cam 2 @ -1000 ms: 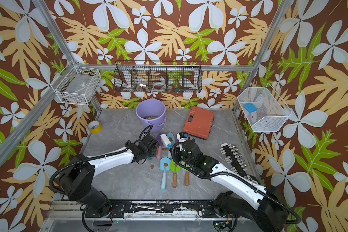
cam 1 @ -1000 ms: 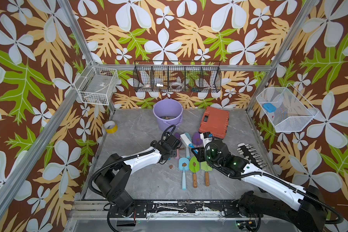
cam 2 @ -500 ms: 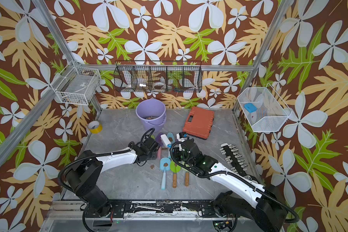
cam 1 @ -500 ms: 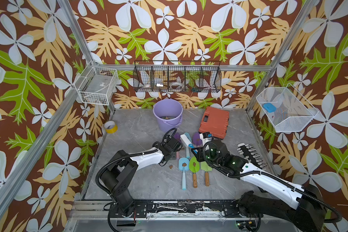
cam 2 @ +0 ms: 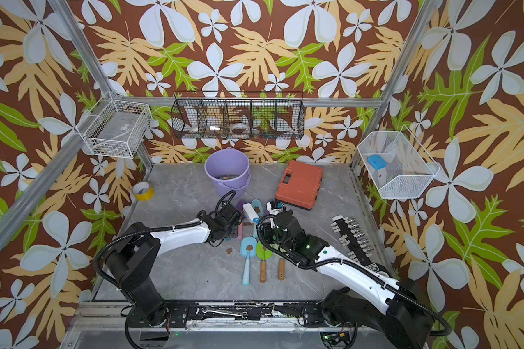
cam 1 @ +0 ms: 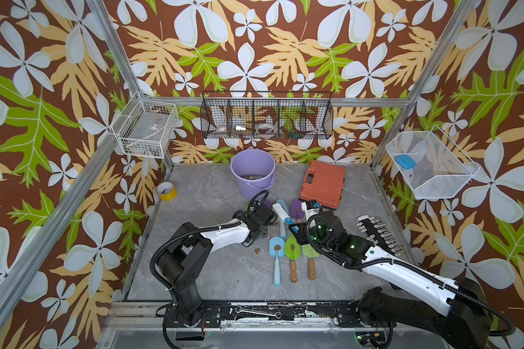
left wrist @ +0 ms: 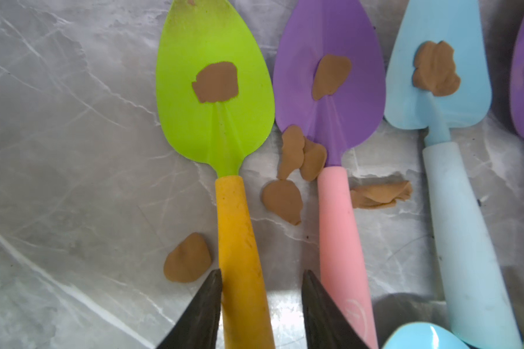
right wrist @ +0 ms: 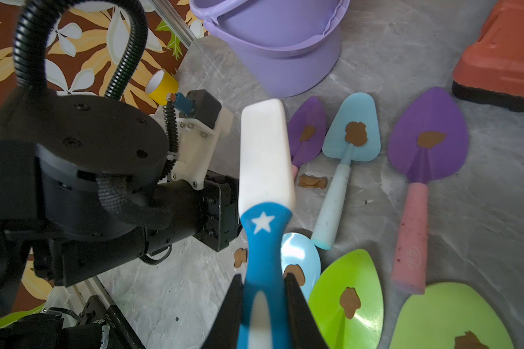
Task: Brush the soil off the hand trowel and place it into the bucket
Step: Pick up the hand trowel from the center of the board.
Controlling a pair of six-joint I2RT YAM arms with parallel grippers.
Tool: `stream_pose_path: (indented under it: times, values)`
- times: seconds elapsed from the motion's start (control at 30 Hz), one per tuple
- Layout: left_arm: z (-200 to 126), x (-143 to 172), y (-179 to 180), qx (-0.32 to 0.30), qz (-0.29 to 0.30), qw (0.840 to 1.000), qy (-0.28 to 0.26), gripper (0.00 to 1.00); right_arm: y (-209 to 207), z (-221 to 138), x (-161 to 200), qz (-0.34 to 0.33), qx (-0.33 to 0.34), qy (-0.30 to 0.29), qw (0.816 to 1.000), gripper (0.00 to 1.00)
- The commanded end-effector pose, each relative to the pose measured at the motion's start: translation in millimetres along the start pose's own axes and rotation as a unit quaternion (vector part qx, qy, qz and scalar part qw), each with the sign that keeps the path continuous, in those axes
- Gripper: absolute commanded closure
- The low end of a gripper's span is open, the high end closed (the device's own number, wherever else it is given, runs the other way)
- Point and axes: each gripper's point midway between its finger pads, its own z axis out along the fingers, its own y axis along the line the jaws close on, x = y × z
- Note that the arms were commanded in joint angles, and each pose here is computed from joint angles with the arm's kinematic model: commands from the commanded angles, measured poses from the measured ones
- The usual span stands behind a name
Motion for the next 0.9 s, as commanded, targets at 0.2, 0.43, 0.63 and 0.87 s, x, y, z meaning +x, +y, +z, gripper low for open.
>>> stream_pose_path:
  times: [0.2, 0.43, 0.63, 0.87]
  values:
    - [5.2, -0.6, 8.0, -0.030, 0.015, 0.999, -0.002, 0.55, 7.1, 3.7, -9.8, -0.007, -0.010, -0.013, 1.000, 1.00]
    - [11.3, 7.4, 9.3, -0.030, 0.016, 0.999, 0.005, 0.59, 8.5, 6.7, -9.8, -0.007, -0.010, -0.009, 1.000, 1.00]
    - [13.9, 10.2, 8.5, -0.025, 0.015, 1.000, 0.007, 0.65, 12.1, 8.0, -12.9, -0.004, -0.015, -0.008, 1.000, 1.00]
    - [13.7, 7.5, 8.5, -0.026, 0.024, 0.999, 0.002, 0.77, 12.6, 6.0, -15.6, 0.000, -0.014, -0.012, 1.000, 1.00]
